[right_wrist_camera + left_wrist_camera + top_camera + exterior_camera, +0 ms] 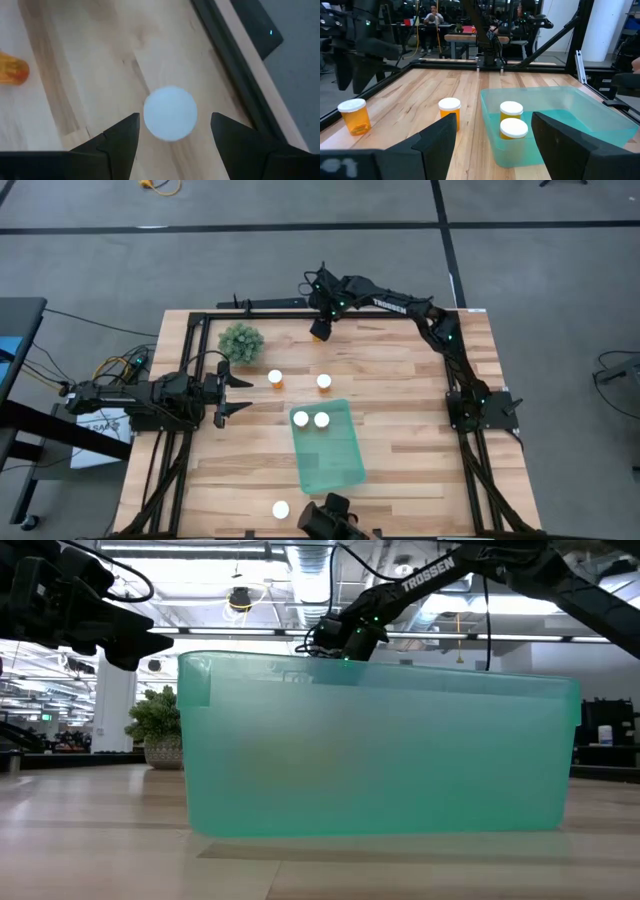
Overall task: Pick and place pill bottles into a basket
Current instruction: Put the orange pill bottle into the green bin
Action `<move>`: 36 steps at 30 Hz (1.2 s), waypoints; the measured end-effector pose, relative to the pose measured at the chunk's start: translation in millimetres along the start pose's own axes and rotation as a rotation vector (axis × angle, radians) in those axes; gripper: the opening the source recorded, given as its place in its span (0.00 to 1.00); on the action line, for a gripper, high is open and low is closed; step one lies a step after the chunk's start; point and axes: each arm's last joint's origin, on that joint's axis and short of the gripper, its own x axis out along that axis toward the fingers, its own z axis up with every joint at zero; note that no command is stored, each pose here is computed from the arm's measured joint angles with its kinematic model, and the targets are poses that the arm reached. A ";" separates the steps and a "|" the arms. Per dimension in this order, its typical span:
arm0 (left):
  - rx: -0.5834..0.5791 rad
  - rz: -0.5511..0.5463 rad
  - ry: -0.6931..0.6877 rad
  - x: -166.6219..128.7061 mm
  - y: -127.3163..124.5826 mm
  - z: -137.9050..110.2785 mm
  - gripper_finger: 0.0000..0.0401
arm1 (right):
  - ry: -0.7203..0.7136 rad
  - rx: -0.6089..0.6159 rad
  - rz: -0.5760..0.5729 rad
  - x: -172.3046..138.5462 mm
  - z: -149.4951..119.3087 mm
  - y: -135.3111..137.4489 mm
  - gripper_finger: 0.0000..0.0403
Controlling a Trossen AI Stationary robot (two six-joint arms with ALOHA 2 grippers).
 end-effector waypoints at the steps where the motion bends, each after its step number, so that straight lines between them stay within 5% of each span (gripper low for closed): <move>1: 0.000 0.000 0.000 0.0 0.0 0.1 0.62 | 0.010 0.007 0.001 -0.2 -1.2 -0.9 0.60; 36: 0.000 0.000 0.000 0.0 0.0 0.0 0.62 | 0.063 -0.037 0.045 19.0 -4.8 14.6 0.60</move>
